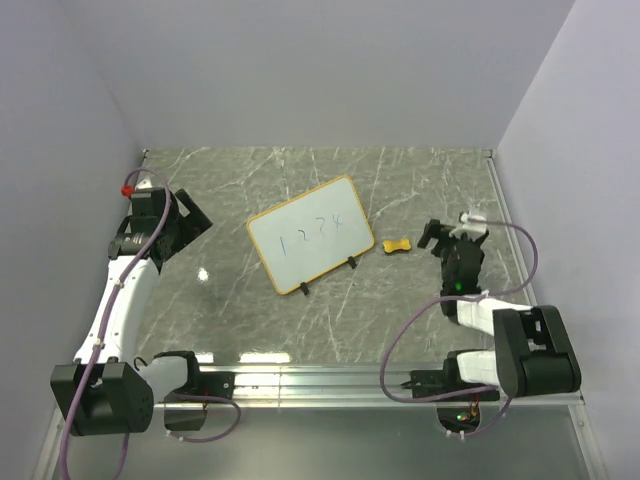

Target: Erase the whiteboard

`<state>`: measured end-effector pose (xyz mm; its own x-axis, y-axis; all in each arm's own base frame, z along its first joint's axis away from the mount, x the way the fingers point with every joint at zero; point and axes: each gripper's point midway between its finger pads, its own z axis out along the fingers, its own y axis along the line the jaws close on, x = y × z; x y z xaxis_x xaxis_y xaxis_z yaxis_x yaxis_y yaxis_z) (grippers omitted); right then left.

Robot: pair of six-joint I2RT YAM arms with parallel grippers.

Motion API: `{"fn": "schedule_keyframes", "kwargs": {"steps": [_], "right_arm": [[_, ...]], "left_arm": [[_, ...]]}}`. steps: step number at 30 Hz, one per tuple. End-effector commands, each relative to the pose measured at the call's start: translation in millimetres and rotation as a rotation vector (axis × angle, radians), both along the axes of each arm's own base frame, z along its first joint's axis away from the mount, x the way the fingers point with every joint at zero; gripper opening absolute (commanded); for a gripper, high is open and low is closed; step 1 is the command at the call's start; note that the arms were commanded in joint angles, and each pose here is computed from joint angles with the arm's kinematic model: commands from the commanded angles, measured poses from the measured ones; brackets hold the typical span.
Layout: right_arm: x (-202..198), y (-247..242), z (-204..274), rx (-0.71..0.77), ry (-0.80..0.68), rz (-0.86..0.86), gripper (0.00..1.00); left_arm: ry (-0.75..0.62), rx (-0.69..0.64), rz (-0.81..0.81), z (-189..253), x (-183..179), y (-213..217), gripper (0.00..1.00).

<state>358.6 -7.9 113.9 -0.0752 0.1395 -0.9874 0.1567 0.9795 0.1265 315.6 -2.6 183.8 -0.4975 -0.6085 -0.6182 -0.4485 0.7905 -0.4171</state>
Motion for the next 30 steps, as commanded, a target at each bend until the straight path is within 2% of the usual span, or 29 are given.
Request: {"fn": "schedule_keyframes", "kwargs": {"steps": [1,2,4,5,6,9,10,11,12,13,14,15,16,17,18,19,20,21,23,30], "right_arm": [[22,-2,34,0.013,0.121,-0.076,1.00],[46,2,84,0.064,0.092,-0.080,1.00],[45,23,72,0.113,0.276,-0.008,1.00],[48,45,84,0.160,0.291,0.100,1.00],[47,61,106,0.208,0.316,0.138,1.00],[45,80,140,0.287,0.300,0.159,1.00],[43,79,140,0.381,0.302,0.115,1.00],[36,74,125,0.557,0.368,0.042,1.00],[31,92,120,0.751,0.443,0.140,0.97],[38,82,104,0.836,0.502,0.207,0.90],[43,91,119,0.843,0.533,0.266,0.91],[27,78,90,0.712,0.684,0.143,0.91],[26,98,75,0.572,0.770,0.149,0.93],[27,84,67,0.376,0.844,0.074,0.94],[22,85,78,0.284,0.847,0.055,0.95],[21,88,55,0.205,0.945,0.028,0.95],[22,99,59,0.157,0.966,0.030,0.95],[11,96,36,0.130,1.079,-0.014,0.94],[3,103,19,0.151,1.144,-0.020,0.93],[-19,106,-17,0.282,1.221,-0.154,0.93]], "left_arm": [[-0.030,-0.027,-0.040,12,0,-8,0.99],[-0.038,-0.030,-0.047,14,0,-11,1.00],[-0.039,-0.023,-0.036,12,1,-9,1.00],[-0.037,-0.019,-0.041,11,2,-10,0.99],[-0.042,-0.018,-0.041,12,2,-10,1.00],[-0.052,-0.021,-0.049,16,3,-14,0.99],[-0.057,-0.023,-0.053,17,3,-15,0.99],[-0.062,-0.023,-0.057,18,4,-16,0.99],[-0.065,-0.025,-0.064,18,3,-18,1.00],[-0.071,-0.024,-0.064,20,4,-18,1.00],[-0.077,-0.021,-0.072,21,4,-19,0.99],[-0.081,-0.020,-0.077,23,3,-20,0.99],[-0.090,-0.020,-0.083,26,3,-22,0.99],[-0.092,-0.015,-0.076,25,2,-20,0.99],[-0.089,-0.022,-0.069,25,1,-21,1.00],[-0.088,-0.027,-0.066,24,-1,-21,0.99],[-0.100,-0.024,-0.070,26,-2,-21,1.00],[-0.100,-0.023,-0.069,25,-3,-20,0.99],[-0.106,-0.023,-0.098,26,-6,-29,0.99],[-0.128,0.002,-0.142,33,-12,-35,1.00]]}}
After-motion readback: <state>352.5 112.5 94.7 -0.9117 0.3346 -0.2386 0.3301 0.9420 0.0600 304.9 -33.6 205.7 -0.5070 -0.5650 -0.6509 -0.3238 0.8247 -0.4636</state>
